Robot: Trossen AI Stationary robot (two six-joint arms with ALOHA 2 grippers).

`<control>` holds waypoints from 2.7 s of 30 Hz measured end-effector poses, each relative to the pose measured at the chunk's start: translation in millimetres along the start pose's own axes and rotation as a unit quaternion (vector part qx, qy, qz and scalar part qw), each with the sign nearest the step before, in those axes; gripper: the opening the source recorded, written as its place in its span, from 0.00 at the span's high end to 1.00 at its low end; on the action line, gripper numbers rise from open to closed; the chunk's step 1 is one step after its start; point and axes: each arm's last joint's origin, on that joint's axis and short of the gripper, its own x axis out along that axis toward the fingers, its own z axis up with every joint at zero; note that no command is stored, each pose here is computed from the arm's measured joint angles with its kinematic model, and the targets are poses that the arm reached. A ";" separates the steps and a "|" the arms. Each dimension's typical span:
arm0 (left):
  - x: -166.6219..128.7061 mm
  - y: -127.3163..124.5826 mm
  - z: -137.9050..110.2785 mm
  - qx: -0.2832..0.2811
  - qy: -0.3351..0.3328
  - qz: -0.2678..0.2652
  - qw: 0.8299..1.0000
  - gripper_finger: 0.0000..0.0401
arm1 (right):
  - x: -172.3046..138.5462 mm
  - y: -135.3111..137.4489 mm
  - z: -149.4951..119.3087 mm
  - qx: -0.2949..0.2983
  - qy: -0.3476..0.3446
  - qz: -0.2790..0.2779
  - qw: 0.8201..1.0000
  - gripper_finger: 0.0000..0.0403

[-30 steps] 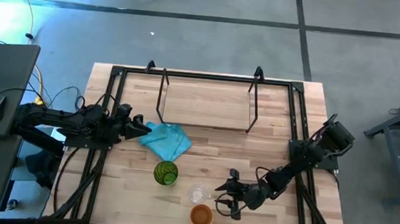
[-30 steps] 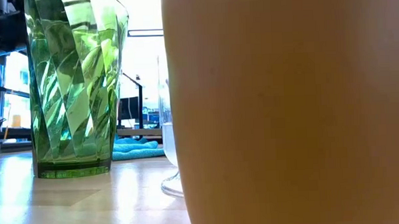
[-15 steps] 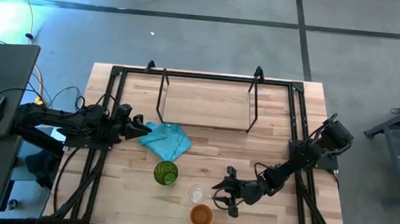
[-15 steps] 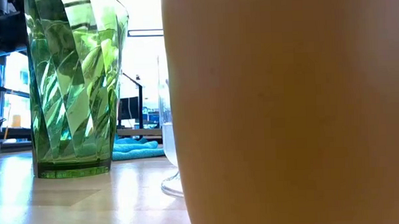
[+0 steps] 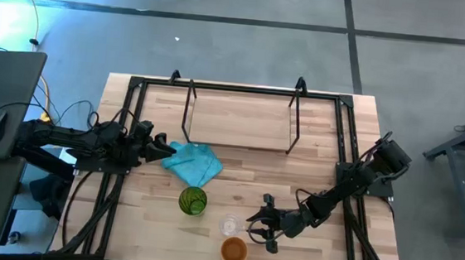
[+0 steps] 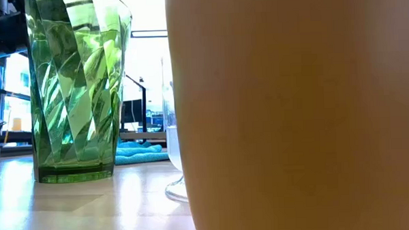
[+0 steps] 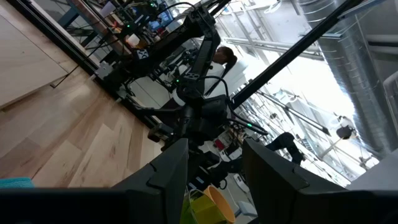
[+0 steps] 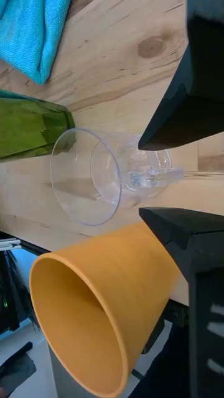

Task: Stack small to large cups/mugs on shelf
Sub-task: Put the transparent mug on the shelf

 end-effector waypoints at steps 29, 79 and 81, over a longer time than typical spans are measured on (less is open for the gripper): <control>0.0 0.1 -0.1 0.000 0.000 0.000 1.000 0.64 | 19.3 4.4 0.2 0.012 0.021 -0.005 1.000 0.64; -0.1 3.8 -3.3 0.007 0.018 0.018 1.000 0.64 | 10.9 -23.0 23.1 0.019 0.010 -0.094 0.995 1.00; -0.2 4.0 -3.4 0.009 0.018 0.019 1.000 0.64 | 6.1 -27.3 28.6 0.019 0.012 -0.106 0.994 1.00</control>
